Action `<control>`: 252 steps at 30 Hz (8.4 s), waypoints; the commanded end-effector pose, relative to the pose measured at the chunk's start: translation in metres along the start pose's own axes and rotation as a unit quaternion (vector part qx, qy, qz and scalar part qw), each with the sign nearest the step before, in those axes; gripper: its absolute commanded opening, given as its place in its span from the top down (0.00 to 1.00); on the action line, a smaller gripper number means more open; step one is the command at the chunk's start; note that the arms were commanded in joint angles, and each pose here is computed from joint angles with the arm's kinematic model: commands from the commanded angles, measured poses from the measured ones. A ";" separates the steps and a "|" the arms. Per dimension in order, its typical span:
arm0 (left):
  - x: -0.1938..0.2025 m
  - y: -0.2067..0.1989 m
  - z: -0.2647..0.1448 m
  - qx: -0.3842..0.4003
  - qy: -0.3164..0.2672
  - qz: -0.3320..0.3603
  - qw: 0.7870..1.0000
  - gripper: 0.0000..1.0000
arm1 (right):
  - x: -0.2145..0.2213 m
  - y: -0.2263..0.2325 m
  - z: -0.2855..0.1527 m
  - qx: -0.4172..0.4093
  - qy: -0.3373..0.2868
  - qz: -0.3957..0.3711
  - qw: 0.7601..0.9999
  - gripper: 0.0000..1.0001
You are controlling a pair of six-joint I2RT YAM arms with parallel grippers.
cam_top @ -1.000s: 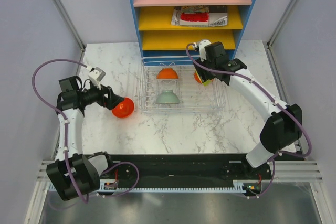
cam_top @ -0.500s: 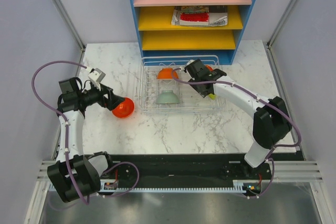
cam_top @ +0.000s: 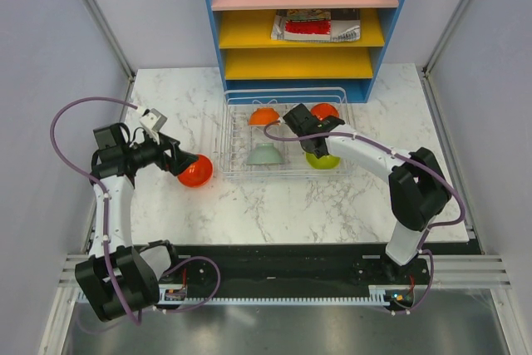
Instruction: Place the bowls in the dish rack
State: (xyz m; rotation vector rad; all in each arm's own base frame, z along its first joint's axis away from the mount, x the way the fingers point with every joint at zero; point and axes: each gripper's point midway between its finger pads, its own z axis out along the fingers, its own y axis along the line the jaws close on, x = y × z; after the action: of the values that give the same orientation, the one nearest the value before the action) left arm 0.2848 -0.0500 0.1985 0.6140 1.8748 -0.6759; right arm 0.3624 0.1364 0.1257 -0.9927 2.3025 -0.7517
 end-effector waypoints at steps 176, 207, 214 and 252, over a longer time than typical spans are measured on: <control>-0.159 -0.132 0.192 0.113 0.001 0.121 0.986 0.17 | -0.120 -0.018 -0.181 -0.610 -0.386 0.283 0.631 1.00; 0.026 0.032 0.034 -0.070 0.112 -0.019 0.991 0.00 | -0.031 -0.065 -0.069 -0.181 -0.247 0.227 0.925 1.00; 0.030 0.028 0.028 -0.064 0.112 -0.012 0.992 0.00 | -0.019 -0.036 -0.038 -0.158 -0.192 0.180 0.952 1.00; 0.033 0.018 0.027 -0.035 0.108 -0.015 0.993 0.00 | 0.002 0.046 0.005 -0.151 -0.058 0.033 0.986 0.52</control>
State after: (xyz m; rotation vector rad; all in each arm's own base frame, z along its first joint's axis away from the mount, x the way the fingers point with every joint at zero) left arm 0.3033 -0.0494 0.1486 0.5855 2.1513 -0.5721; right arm 0.3629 0.1543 0.1050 -0.9508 2.2973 -0.3832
